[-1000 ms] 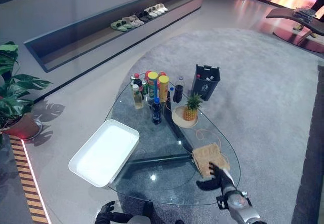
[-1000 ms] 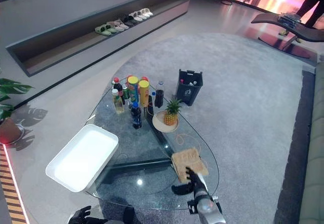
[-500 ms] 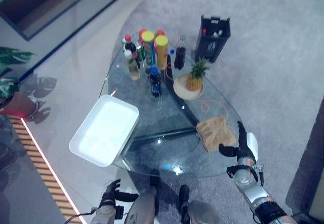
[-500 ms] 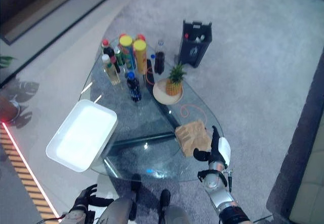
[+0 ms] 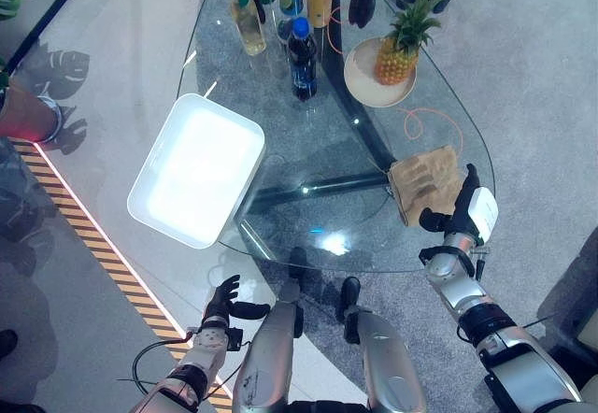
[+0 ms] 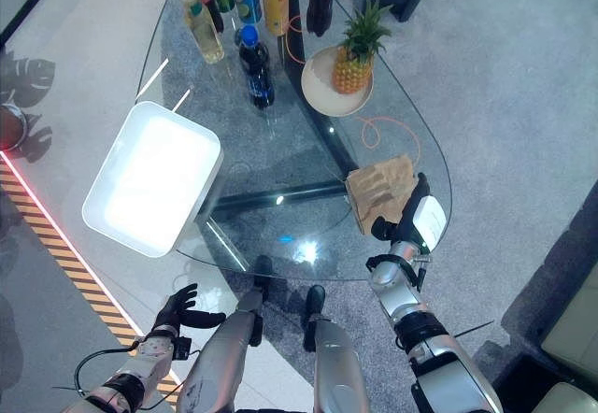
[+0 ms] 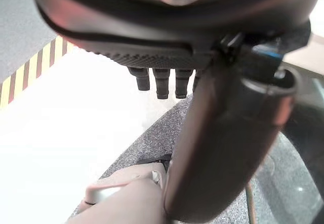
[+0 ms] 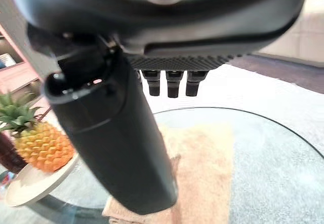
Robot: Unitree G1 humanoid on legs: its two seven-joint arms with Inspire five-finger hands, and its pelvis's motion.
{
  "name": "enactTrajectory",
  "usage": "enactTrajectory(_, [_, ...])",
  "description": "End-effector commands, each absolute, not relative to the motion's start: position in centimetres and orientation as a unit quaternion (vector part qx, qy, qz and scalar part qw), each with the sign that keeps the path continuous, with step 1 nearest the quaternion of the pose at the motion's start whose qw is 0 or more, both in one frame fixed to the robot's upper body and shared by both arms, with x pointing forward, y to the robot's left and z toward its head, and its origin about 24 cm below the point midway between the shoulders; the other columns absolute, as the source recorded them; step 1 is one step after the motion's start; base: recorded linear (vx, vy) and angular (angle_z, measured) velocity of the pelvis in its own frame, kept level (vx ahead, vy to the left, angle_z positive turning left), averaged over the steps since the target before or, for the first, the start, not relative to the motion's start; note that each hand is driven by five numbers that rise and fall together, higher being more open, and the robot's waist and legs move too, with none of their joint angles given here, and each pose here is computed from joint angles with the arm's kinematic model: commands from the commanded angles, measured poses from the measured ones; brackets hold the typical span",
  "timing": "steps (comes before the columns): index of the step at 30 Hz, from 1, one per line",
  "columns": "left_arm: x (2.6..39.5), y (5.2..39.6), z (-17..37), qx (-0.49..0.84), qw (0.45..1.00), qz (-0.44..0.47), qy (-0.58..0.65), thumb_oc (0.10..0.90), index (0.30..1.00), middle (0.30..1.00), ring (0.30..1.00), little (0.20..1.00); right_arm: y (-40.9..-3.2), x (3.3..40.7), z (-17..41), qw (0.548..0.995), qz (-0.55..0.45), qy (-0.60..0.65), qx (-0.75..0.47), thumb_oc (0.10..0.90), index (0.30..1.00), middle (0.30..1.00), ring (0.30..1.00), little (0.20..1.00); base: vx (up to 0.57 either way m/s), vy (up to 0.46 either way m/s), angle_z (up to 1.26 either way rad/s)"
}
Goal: Wipe the table with a cloth and put it in the basket.
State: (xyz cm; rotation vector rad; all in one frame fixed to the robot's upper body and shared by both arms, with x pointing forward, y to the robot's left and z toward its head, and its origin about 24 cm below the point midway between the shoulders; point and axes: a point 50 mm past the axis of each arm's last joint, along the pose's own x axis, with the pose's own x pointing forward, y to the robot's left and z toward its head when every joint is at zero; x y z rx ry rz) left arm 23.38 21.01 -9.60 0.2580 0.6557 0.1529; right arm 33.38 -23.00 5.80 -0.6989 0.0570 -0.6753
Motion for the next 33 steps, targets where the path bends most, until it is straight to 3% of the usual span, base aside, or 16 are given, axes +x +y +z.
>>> enactTrajectory(1, [23.5,19.7,-9.5,0.111,0.944,0.067,0.304,0.8,0.9,0.9,0.9,0.9,-25.6,34.2,10.9,0.855,-0.405,-0.059,-0.318,0.8,0.9,0.9,0.9,0.9,0.01,0.036,0.01])
enactTrajectory(17, [25.1,19.0,-7.8,0.096,0.959,0.062,0.26,0.8,0.9,0.9,0.9,0.9,-28.6,35.6,14.1,0.861,-0.441,-0.045,-0.248,0.8,0.9,0.9,0.9,0.9,0.01,0.003,0.0])
enactTrajectory(33, [25.9,18.1,-6.9,0.087,0.967,0.05,0.232,0.8,0.9,0.9,0.9,0.9,-29.9,36.5,15.5,0.89,-0.415,-0.03,-0.187,0.8,0.9,0.9,0.9,0.9,0.03,0.008,0.03])
